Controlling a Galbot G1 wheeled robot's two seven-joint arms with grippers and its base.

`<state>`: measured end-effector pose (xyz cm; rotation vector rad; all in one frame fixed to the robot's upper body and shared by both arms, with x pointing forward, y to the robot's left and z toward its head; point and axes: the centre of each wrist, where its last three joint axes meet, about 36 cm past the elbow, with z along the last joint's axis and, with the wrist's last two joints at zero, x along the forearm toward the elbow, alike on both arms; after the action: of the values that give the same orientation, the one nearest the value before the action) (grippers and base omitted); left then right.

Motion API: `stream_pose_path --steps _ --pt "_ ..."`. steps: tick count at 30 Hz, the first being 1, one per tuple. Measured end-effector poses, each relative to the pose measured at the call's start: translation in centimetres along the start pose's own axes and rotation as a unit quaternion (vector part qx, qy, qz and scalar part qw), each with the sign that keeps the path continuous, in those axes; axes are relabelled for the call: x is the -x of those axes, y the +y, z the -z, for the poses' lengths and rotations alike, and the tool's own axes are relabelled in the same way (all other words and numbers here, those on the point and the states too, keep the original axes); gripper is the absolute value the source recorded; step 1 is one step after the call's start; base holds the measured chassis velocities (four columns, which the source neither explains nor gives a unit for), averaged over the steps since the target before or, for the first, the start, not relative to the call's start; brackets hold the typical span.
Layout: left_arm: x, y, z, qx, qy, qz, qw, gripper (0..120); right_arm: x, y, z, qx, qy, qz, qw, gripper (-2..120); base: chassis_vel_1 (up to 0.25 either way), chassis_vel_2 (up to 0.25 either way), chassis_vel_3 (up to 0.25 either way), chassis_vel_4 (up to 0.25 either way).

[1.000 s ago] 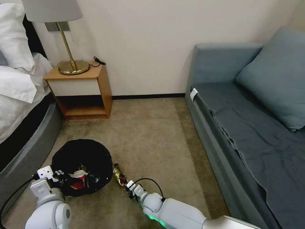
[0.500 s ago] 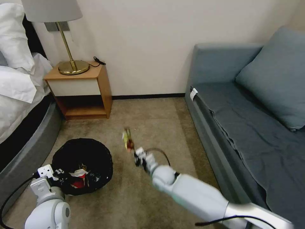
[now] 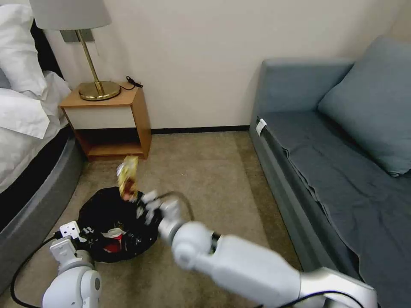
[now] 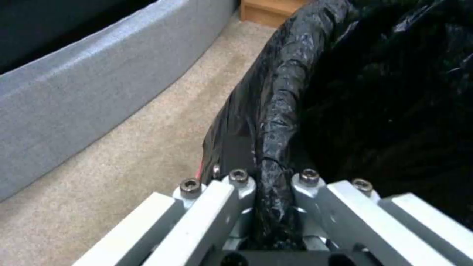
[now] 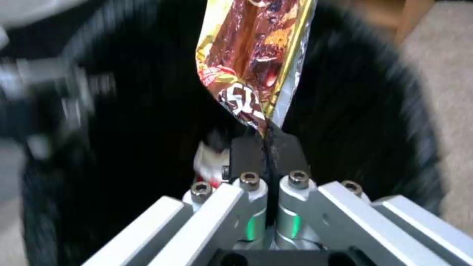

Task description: Pick up the trash bin, then pick up the garbage on the floor and place it into the trash bin.

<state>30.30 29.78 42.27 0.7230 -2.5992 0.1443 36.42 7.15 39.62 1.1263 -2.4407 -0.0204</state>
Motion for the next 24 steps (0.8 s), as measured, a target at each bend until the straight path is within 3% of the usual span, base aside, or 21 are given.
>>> stream_pose_path --steps 7,10,12,16,18,20,24 --pt "-0.2 -0.1 0.2 0.000 -0.003 -0.001 1.0000 3 1.1 1.6 -1.5 -0.011 0.018 0.001 1.000 5 0.000 0.000 0.000 0.000" --pt "-0.3 -0.1 0.3 0.000 -0.004 -0.002 1.0000 3 1.2 1.6 -1.2 -0.013 0.015 -0.001 1.000 21 0.000 0.000 0.000 0.000" --pt "-0.4 -0.1 0.3 0.000 -0.004 -0.002 1.0000 3 1.2 1.5 -1.1 -0.014 0.013 -0.001 1.000 25 0.000 0.000 0.000 0.000" --pt "-0.4 -0.3 0.3 -0.002 -0.002 -0.005 1.0000 3 0.8 0.7 -0.7 -0.016 0.007 -0.007 1.000 42 0.000 0.000 0.000 0.000" --pt "-0.4 -0.3 0.3 -0.002 -0.002 -0.005 1.0000 3 0.7 0.7 -0.7 -0.016 0.006 -0.008 1.000 45 0.000 0.000 0.000 0.000" --pt "-0.3 -0.4 0.3 -0.003 -0.001 -0.005 1.0000 3 0.4 0.3 -0.4 -0.016 0.003 -0.011 1.000 57 0.000 0.000 0.000 0.000" --pt "-0.1 -0.4 0.2 -0.004 -0.001 -0.005 1.0000 3 0.2 0.0 -0.3 -0.017 0.002 -0.011 1.000 71 0.000 0.000 0.000 0.000"
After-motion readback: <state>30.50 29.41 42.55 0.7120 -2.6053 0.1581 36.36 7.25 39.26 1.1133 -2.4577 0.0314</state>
